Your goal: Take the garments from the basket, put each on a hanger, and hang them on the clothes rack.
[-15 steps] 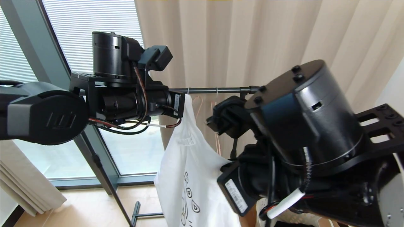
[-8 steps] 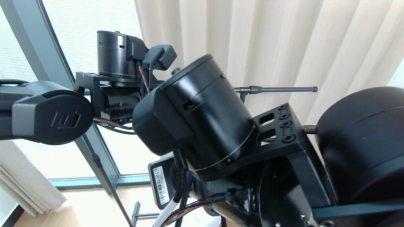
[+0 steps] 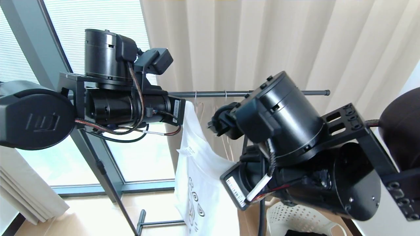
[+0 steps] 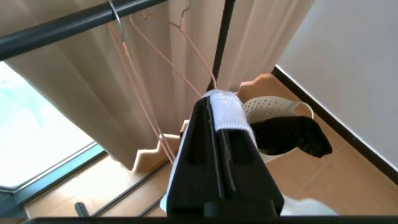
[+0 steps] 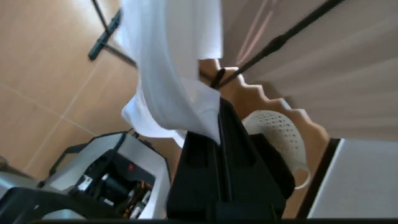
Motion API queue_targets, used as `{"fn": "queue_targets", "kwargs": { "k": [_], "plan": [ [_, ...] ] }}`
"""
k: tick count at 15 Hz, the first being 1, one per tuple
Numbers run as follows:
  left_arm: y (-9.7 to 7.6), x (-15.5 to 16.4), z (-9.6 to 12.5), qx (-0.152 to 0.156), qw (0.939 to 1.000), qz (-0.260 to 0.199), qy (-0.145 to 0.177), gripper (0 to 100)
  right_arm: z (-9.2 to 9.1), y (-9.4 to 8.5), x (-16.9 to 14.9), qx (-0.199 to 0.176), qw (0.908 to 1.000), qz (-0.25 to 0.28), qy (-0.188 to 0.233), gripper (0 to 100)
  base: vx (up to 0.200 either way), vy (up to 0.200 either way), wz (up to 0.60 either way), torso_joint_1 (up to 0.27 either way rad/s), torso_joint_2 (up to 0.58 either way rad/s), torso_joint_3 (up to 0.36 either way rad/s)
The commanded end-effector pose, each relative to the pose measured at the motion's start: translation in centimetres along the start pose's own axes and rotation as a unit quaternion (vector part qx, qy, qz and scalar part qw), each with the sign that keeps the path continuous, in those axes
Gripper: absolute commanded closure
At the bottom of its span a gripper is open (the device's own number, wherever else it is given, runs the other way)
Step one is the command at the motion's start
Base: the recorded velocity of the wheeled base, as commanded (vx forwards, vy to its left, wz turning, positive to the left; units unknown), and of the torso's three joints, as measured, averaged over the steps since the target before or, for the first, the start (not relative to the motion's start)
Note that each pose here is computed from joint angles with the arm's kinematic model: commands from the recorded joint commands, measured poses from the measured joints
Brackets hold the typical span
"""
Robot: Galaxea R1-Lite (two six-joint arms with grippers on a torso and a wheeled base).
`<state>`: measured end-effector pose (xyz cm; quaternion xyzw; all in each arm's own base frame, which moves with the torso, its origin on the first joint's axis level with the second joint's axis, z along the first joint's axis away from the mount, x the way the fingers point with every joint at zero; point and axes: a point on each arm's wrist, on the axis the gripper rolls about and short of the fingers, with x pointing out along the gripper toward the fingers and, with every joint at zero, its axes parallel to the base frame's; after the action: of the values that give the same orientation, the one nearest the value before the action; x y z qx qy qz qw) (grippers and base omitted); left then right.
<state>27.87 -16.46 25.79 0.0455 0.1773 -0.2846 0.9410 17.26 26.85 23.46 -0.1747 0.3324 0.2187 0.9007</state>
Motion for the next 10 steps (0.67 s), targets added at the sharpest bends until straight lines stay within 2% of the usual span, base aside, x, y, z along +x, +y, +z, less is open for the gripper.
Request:
{"fn": "queue_targets", "kwargs": {
  "k": [1,2,3,6,10],
  "plan": [
    [0.3,-2.4,0.0,0.0,0.9999,0.009,0.005,100,0.1,-4.0,1.7,0.018,0.995,-0.098,0.01,100,0.0,0.0,0.0,0.0,0.0,0.0],
    [0.6,-3.1,-0.4,-0.002,0.9997,0.014,0.018,100,0.2,-4.8,3.9,0.025,0.988,-0.151,0.018,100,0.0,0.0,0.0,0.0,0.0,0.0],
    [0.5,-3.7,-1.0,-0.001,0.9994,0.013,0.033,100,0.8,-5.2,5.5,0.042,0.9834,-0.177,0.004,100,0.0,0.0,0.0,0.0,0.0,0.0],
    [0.0,-5.1,-3.5,0.005,0.9972,0.006,0.075,100,3.3,-5.3,7.9,0.091,0.9776,-0.178,-0.065,100,0.0,0.0,0.0,0.0,0.0,0.0],
    [-3.3,-5.9,-6.6,0.025,0.9909,-0.054,0.121,100,5.4,-4.7,9.3,0.167,0.9652,-0.162,-0.119,100,0.0,0.0,0.0,0.0,0.0,0.0]
  ]
}}
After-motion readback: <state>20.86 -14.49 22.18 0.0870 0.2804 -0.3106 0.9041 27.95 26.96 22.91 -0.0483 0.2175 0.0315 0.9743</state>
